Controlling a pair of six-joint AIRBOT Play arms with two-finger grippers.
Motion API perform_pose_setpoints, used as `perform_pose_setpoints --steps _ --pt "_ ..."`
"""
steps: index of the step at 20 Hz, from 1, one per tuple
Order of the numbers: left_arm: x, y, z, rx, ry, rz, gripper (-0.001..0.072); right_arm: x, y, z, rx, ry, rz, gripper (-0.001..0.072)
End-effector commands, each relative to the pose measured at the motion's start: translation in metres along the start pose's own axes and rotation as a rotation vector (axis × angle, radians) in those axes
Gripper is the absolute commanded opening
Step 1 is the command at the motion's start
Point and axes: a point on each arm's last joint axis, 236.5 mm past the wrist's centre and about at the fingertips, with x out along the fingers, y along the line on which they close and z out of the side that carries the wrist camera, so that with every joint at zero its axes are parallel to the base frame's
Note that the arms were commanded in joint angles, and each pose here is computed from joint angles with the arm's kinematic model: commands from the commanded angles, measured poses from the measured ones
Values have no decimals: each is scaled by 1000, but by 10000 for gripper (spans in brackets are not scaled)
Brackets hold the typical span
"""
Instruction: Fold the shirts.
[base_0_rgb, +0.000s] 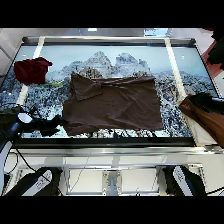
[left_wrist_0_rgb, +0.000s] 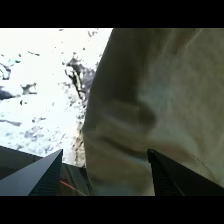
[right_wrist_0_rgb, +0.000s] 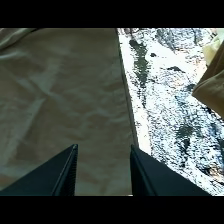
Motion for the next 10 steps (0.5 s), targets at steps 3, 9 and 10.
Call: perform_pose_setpoints --steps 3,9,10 --pt "22 -16 -2 -26 51 -92 579 0 5 0 9 -2 23 384" --pt "24 -18 18 -27 -15 -99 12 -1 9 -21 26 89 38 384" --pt "23 -19 19 -26 -19 -101 12 2 7 -36 53 142 37 384"
